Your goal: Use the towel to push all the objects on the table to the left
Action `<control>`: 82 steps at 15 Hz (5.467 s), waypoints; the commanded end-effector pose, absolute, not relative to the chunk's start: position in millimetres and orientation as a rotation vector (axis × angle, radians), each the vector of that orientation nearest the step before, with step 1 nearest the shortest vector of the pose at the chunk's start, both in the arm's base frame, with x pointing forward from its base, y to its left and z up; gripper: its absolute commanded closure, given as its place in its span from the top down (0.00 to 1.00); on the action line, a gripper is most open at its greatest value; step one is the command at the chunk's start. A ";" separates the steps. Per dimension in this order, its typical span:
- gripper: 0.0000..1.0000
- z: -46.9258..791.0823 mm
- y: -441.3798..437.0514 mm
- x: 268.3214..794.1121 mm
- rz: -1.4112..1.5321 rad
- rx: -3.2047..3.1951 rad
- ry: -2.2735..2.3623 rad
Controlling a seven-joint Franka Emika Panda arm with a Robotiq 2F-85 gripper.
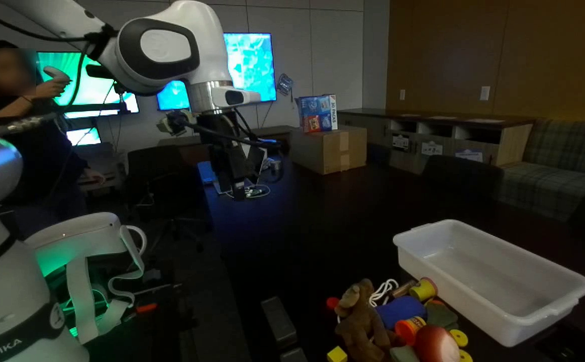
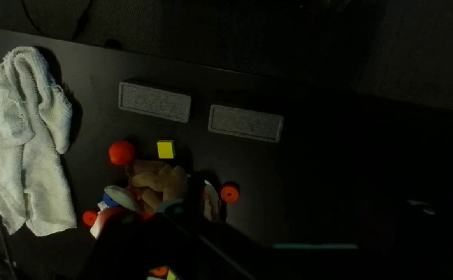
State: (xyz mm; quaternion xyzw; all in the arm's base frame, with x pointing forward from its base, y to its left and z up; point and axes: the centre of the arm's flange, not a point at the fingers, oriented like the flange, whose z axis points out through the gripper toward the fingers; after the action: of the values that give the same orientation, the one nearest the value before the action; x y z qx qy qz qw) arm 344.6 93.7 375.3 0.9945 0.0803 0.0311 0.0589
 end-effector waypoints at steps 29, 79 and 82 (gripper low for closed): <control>1.00 1.8 -371.4 619.6 -0.078 3.027 0.086; 0.02 32.0 -92.5 479.0 -1.069 2.910 1.087; 0.02 24.6 -31.1 485.2 -1.133 2.912 1.035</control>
State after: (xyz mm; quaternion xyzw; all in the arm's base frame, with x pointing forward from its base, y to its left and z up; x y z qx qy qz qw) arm 475.3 -79.0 28.2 0.8835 0.3299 -0.3252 -0.0697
